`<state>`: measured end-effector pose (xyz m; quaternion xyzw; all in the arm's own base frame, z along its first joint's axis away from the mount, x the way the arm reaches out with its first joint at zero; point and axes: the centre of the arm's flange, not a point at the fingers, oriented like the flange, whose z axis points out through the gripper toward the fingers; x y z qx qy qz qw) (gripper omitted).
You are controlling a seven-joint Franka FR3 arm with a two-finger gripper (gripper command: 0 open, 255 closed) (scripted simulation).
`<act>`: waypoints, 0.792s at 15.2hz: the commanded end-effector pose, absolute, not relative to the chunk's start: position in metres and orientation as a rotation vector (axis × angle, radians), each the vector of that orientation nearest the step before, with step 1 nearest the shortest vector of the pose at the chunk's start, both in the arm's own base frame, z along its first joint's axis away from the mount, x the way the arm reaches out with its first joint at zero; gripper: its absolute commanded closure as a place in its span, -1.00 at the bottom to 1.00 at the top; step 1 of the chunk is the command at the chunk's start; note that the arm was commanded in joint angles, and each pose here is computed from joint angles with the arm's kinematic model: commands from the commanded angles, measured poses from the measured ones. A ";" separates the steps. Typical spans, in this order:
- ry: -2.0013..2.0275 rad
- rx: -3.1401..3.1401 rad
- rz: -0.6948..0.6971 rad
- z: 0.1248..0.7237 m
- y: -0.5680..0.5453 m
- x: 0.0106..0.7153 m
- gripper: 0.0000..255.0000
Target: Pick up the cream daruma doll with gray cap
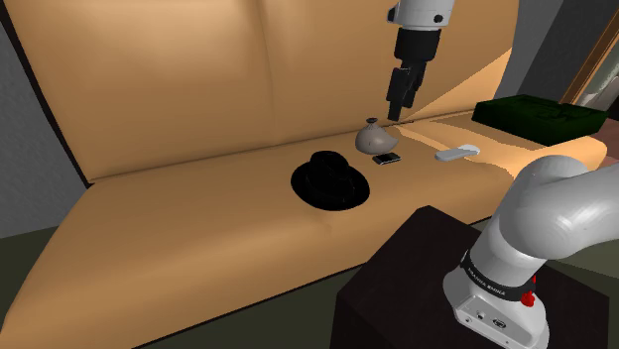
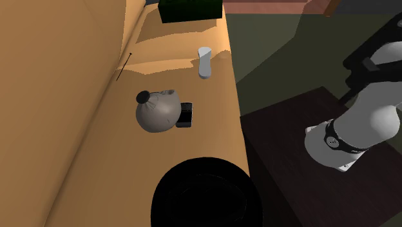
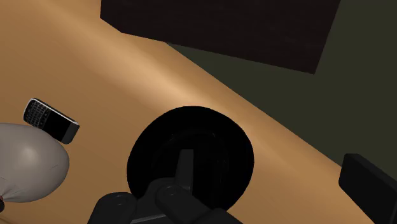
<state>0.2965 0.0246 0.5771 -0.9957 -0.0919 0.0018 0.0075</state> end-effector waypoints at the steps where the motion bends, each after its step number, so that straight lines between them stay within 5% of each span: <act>1: -0.287 -3.113 0.006 0.577 0.025 0.297 -1.00; 12: -0.274 -3.145 0.048 0.523 -0.076 0.383 -1.00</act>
